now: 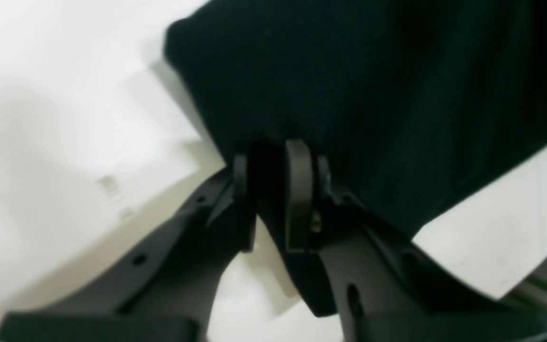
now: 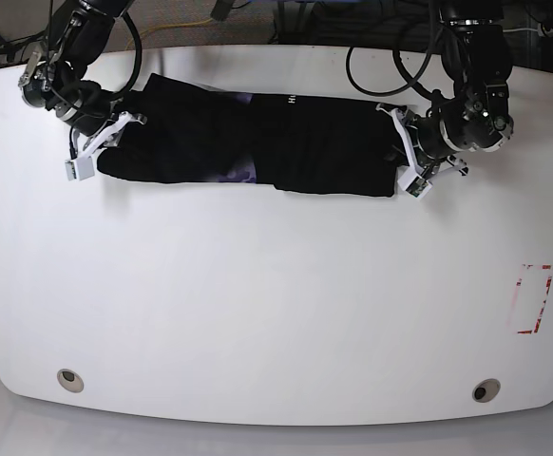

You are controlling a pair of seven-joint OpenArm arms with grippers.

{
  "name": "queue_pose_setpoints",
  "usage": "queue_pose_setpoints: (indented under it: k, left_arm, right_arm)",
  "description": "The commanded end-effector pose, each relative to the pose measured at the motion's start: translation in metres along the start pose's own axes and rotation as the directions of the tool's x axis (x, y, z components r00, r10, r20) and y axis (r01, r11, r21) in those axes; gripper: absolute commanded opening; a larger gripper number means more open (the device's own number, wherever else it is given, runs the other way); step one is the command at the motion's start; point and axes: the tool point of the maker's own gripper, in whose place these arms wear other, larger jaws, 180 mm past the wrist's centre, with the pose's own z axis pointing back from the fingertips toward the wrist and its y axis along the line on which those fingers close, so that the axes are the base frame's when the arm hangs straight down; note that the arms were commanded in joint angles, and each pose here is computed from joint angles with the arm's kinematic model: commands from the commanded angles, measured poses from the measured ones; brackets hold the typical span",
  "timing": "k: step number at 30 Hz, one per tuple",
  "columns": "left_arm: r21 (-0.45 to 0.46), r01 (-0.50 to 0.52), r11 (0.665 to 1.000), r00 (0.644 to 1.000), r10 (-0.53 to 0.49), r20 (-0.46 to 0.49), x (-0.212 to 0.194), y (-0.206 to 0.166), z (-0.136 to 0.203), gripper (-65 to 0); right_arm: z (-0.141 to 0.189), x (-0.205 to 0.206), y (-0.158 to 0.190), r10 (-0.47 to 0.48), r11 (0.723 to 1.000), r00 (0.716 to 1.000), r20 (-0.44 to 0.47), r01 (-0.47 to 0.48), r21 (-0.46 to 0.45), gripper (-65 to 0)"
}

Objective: Fold the T-shirt properly
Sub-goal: 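Fold the strip in half with the right gripper toward the left gripper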

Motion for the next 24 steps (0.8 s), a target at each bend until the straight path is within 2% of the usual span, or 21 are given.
queue_pose_setpoints:
  k: [1,4,9,12,17,19,24]
  left_arm:
    - [-0.006,0.015,1.0,0.999,-0.015,0.039,0.012,-0.002,0.002,-56.9]
    - [-0.009,0.016,1.0,0.999,-0.016,0.043,0.014,-0.003,0.001,-56.9]
    - [-0.032,-0.005,0.999,0.998,0.007,0.068,0.02,-0.015,-0.004,-56.9]
    - [-0.045,-0.019,0.999,0.997,0.023,0.076,0.022,-0.02,-0.007,-56.9]
    - [-0.056,-0.052,0.997,0.995,0.057,0.086,0.024,-0.027,-0.011,-56.9]
    - [-0.063,-0.058,0.996,0.995,0.063,0.076,0.02,-0.031,-0.012,-56.9]
    - [-0.099,-0.033,0.995,0.997,0.04,0.069,0.019,-0.046,-0.014,-56.9]
  right_arm:
    - [0.004,0.022,0.015,0.058,0.998,0.997,0.046,-0.058,0.013,-65.0]
    - [0.002,0.026,0.033,0.114,0.993,0.993,0.032,-0.115,0.039,-65.0]
    - [-0.004,0.035,0.081,0.126,0.974,0.987,0.101,-0.143,0.177,-65.0]
    - [-0.013,0.036,0.114,0.121,0.943,0.986,0.118,-0.151,0.296,-65.0]
    - [-0.027,0.029,0.17,0.101,0.872,0.988,0.121,-0.146,0.467,-65.0]
    - [-0.033,0.026,0.185,0.101,0.854,0.988,0.12,-0.148,0.499,-65.0]
    - [-0.05,0.027,0.219,0.178,0.813,0.975,0.135,-0.223,0.538,-65.0]
